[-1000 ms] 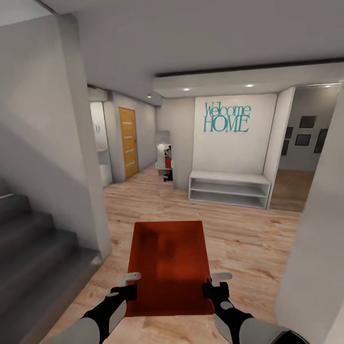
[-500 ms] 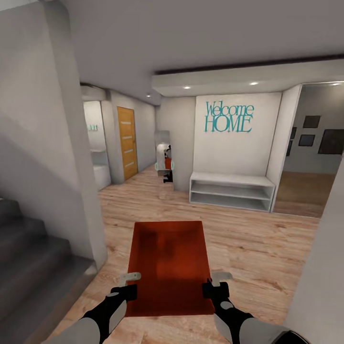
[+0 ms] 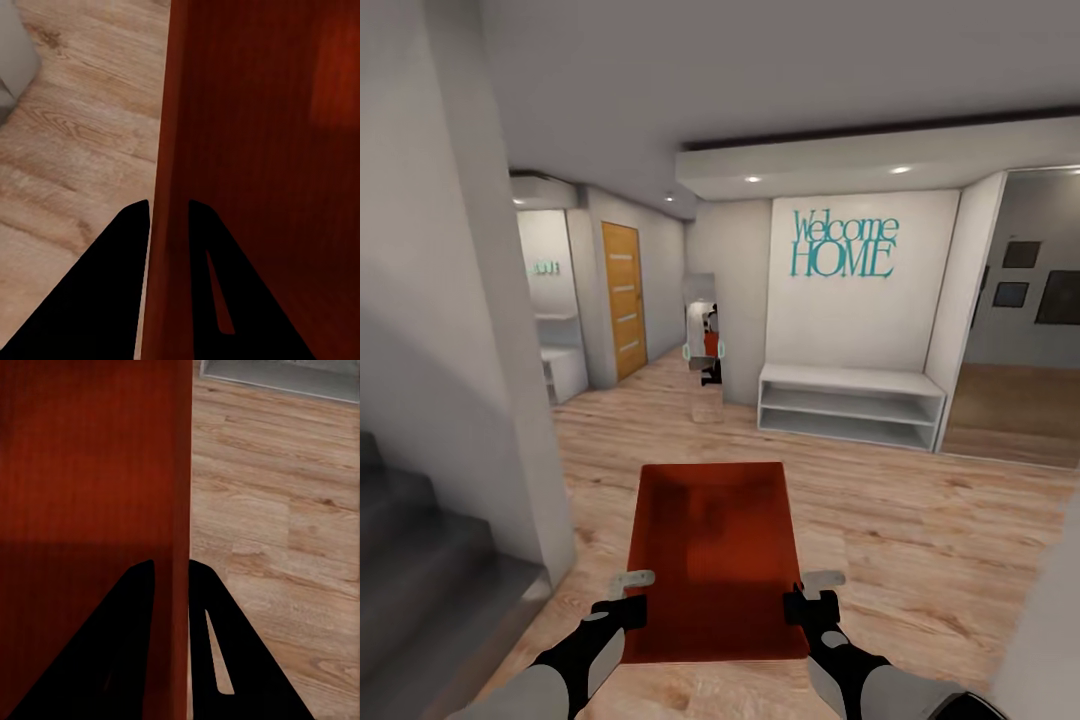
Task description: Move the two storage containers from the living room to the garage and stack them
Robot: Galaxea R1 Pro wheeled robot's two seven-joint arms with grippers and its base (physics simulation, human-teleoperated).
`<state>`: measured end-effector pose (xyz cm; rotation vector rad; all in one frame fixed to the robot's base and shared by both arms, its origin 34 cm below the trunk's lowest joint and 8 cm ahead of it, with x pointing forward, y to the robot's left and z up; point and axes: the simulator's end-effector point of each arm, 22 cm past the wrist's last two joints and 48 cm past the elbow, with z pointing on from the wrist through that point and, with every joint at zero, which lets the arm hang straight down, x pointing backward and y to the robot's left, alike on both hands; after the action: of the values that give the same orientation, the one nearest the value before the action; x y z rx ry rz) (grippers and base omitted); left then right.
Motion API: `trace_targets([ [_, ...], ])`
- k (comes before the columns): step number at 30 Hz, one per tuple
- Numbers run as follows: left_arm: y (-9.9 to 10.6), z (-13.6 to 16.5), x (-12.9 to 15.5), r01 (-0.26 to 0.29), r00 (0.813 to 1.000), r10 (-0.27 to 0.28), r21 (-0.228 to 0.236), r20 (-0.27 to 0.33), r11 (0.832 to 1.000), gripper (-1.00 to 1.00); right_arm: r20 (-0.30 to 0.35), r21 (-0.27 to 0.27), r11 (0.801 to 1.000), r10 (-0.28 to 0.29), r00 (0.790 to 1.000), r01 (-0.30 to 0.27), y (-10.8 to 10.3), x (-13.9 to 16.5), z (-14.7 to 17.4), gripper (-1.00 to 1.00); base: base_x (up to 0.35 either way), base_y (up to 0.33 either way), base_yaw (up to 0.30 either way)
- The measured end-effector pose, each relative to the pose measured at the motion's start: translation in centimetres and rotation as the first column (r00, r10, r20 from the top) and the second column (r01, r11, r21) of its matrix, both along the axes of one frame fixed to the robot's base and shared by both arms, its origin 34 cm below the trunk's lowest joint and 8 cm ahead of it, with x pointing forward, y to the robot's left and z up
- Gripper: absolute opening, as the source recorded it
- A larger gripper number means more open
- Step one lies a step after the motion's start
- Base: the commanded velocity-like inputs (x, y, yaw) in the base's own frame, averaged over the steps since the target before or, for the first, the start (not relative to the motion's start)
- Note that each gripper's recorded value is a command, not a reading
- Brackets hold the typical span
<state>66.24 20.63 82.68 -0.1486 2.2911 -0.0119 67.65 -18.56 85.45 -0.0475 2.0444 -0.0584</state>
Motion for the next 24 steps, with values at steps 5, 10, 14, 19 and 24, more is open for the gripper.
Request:
trace_targets([
  [5,-0.02,-0.01,-0.01,0.0,1.0,0.0,0.0,0.0,1.0,-1.0,0.0,-0.001,1.0,0.0,1.0,0.0,-0.02,0.0,0.0,-1.0,0.322,0.0,0.0],
  [10,-0.01,-0.01,-0.01,0.0,1.0,0.0,0.0,0.0,1.0,-1.0,0.0,0.0,1.0,0.0,1.0,0.0,-0.01,0.0,0.0,-1.0,0.322,0.0,0.0],
  [14,-0.01,0.0,0.0,0.0,1.0,0.0,0.0,0.0,1.0,-1.0,0.0,0.0,1.0,0.0,1.0,0.0,0.0,0.0,0.0,-1.0,0.322,0.0,0.0],
  [19,0.0,-0.02,-0.02,0.0,1.0,0.0,0.0,0.0,1.0,-1.0,0.0,-0.001,1.0,0.001,1.0,-0.001,0.0,0.0,0.0,-1.0,0.322,0.0,0.0],
  [24,0.01,0.0,0.0,0.0,1.0,0.0,0.0,0.0,1.0,-1.0,0.0,0.0,1.0,0.0,1.0,0.0,0.01,0.0,0.0,-1.0,0.322,0.0,0.0],
])
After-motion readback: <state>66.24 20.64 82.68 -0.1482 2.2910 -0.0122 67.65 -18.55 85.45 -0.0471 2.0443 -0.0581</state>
